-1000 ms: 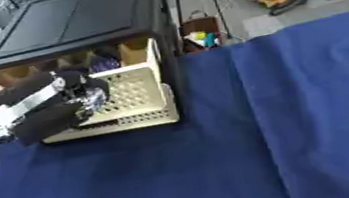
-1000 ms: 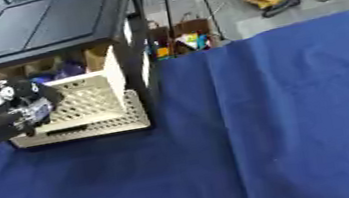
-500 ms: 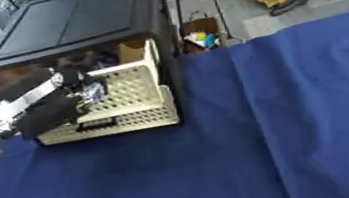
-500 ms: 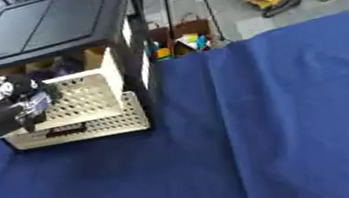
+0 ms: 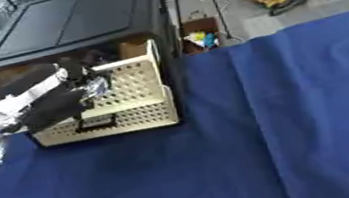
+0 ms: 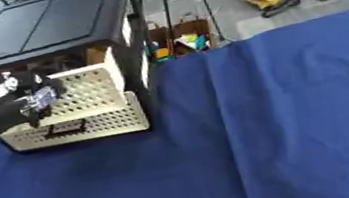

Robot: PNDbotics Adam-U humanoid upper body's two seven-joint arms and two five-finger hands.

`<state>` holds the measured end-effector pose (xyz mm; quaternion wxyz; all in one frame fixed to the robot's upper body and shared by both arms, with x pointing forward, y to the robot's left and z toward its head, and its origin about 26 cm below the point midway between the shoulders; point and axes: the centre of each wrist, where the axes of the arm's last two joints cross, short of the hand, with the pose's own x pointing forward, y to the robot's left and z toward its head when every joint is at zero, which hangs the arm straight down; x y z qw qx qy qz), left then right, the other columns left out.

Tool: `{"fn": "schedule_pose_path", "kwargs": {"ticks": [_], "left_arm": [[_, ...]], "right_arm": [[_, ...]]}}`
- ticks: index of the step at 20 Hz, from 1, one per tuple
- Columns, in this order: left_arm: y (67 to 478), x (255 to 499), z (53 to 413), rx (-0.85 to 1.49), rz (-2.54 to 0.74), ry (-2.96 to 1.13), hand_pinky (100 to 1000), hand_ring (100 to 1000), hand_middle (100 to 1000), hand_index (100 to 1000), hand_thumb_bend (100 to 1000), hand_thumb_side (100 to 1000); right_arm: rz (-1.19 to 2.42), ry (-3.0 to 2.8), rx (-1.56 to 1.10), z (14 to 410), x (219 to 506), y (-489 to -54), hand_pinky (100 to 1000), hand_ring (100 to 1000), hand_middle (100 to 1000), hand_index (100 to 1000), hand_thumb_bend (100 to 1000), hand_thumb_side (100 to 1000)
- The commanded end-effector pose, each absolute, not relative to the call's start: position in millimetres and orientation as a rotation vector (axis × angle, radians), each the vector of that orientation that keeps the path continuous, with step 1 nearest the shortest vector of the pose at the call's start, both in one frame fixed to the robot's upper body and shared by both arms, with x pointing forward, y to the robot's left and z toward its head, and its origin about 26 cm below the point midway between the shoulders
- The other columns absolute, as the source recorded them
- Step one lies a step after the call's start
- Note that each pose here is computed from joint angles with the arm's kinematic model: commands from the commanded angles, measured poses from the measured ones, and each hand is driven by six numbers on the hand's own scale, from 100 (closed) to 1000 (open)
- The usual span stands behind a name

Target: Pick up objects from table and place into drawer.

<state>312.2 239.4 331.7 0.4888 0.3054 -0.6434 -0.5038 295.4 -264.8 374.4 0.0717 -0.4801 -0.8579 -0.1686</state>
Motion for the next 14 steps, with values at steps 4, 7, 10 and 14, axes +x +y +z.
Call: {"fn": "schedule_pose_path", "kwargs": {"ticks": [4,7,10,14], "left_arm": [[242.6,313.1,342.9,0.799,-1.206,-1.588,127,485,778,942,100,1000],[243.7,314.4,342.9,0.809,-1.202,-1.586,127,485,779,932,100,1000],[246.9,316.4,342.2,0.826,-1.189,-1.578,127,485,780,929,100,1000],[249.4,319.3,342.3,0.84,-1.175,-1.576,127,485,781,930,100,1000]], "right_arm": [[-0.538,-2.602,-1.449,382.9,289.2,-263.8,841,853,581,747,100,1000],[-0.537,-2.603,-1.447,383.1,289.2,-263.7,841,853,581,747,100,1000],[-0.538,-2.602,-1.449,383.2,289.1,-264.0,841,853,581,748,100,1000],[-0.536,-2.604,-1.445,383.1,289.2,-263.6,841,853,580,748,100,1000]]}}
